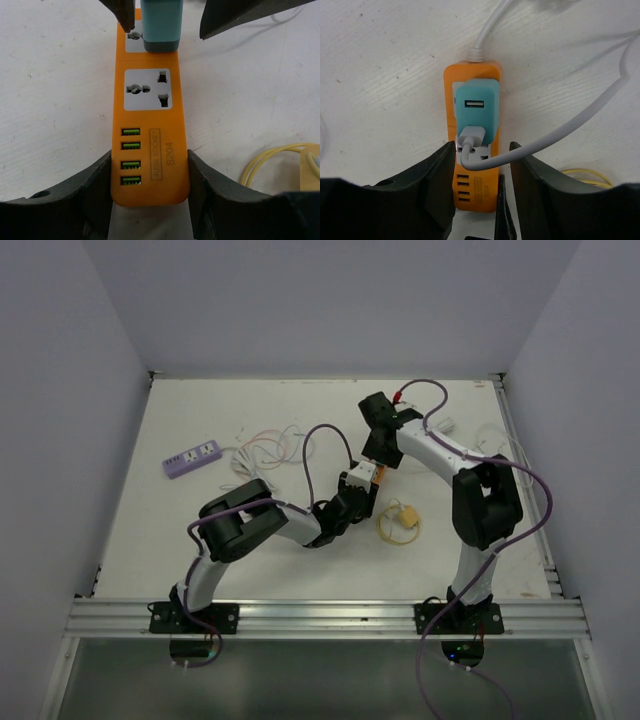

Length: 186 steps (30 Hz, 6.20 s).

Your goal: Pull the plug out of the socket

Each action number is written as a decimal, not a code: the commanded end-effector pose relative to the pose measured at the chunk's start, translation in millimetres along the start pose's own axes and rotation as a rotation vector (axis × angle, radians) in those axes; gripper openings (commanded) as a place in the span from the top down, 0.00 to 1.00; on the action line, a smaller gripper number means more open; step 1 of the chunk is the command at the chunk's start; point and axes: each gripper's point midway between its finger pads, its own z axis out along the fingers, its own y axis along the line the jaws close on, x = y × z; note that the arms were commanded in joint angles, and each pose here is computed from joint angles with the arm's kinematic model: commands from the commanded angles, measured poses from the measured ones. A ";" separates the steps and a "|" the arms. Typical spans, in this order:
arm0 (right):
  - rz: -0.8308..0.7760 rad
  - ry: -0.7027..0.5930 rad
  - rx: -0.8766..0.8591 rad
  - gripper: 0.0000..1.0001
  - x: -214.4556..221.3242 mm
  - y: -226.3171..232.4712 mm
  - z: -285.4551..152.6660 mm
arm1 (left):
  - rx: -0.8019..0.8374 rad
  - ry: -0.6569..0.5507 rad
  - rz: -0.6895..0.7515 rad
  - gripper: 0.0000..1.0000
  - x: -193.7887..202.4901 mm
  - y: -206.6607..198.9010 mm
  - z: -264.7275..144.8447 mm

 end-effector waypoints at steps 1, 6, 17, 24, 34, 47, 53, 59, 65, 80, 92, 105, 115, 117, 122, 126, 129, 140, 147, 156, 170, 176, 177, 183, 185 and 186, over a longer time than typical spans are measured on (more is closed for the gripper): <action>0.040 -0.002 -0.014 0.50 -7.0 3.3 1.2 | -0.114 0.297 0.105 1.00 97.1 46.2 -13.8; 0.036 -0.003 -0.007 0.57 -8.5 -0.7 7.0 | -0.113 0.302 0.105 1.00 98.8 46.0 -13.8; -0.018 0.010 -0.033 0.57 -13.4 1.7 23.8 | -0.108 0.306 0.108 1.00 99.7 44.3 -13.1; -0.040 -0.002 -0.042 0.55 -18.1 1.2 22.1 | -0.109 0.313 0.111 1.00 102.3 44.7 -12.9; -0.045 -0.016 -0.071 1.00 -26.9 6.7 11.1 | -0.098 0.332 0.122 1.00 106.4 42.3 -10.6; -0.009 -0.064 -0.164 1.00 -50.9 20.7 -25.5 | -0.108 0.411 0.138 1.00 124.7 40.5 -4.9; 0.007 -0.075 -0.200 1.00 -55.6 25.2 -35.2 | -0.095 0.433 0.136 1.00 128.8 37.1 -2.4; 0.019 -0.090 -0.237 1.00 -56.2 26.7 -41.4 | -0.089 0.452 0.136 1.00 133.6 36.8 -1.6; 0.040 -0.106 -0.304 1.00 -53.4 30.5 -45.9 | -0.081 0.462 0.130 1.00 135.4 35.4 -0.1; 0.007 0.026 -0.194 1.00 -14.5 9.3 -17.3 | -0.100 0.394 0.076 1.00 105.2 43.2 -12.2; 0.018 0.111 -0.142 1.00 19.9 -13.5 -15.1 | -0.042 0.253 0.035 0.64 59.3 35.2 -30.9; -0.017 0.129 -0.123 1.00 35.6 -13.9 -10.8 | 0.023 0.150 0.050 0.22 34.5 19.3 -32.8; -0.026 0.142 -0.120 1.00 42.0 -12.6 -9.8 | 0.051 0.070 0.078 0.25 14.0 8.5 -19.1; -0.025 0.140 -0.116 1.00 41.7 -14.3 -9.9 | 0.053 0.053 0.082 0.26 11.2 6.9 -14.2; -0.027 0.148 -0.119 1.00 44.0 -13.4 -9.4 | 0.077 0.028 0.079 0.27 3.3 0.9 -5.9; -0.027 0.149 -0.120 1.00 44.4 -13.5 -9.7 | 0.095 0.011 0.064 0.27 -6.4 -2.6 -2.3; -0.026 0.150 -0.120 1.00 44.4 -13.4 -9.7 | 0.094 0.016 0.060 0.34 -5.1 -1.3 2.0; -0.014 0.154 -0.129 1.00 45.6 -11.1 -10.4 | 0.092 0.115 0.004 1.00 34.9 2.1 0.6; 0.007 0.121 -0.165 1.00 24.3 2.1 -27.0 | 0.103 0.169 -0.025 1.00 56.3 2.1 -6.3; 0.051 0.059 -0.207 1.00 -7.6 16.4 -47.0 | 0.078 0.259 -0.047 1.00 83.5 5.8 -6.6; 0.132 0.066 -0.318 1.00 -26.5 26.7 -65.4 | 0.043 0.317 -0.040 1.00 98.1 10.8 -5.6; 0.129 0.065 -0.270 1.00 -35.1 18.7 -75.3 | -0.004 0.330 -0.028 1.00 100.7 18.6 -4.8; 0.128 0.067 -0.258 1.00 -34.9 17.1 -74.9 | -0.008 0.332 -0.024 1.00 101.5 19.5 -4.8; 0.097 0.094 -0.182 1.00 -31.3 10.8 -65.0 | -0.062 0.339 0.031 1.00 100.8 25.6 -4.2; 0.080 0.130 -0.130 1.00 -20.1 3.2 -53.7 | -0.074 0.326 0.052 1.00 94.8 24.8 -4.0; 0.076 0.133 -0.121 1.00 -17.0 1.7 -50.0 | -0.079 0.324 0.059 1.00 94.2 25.6 -4.4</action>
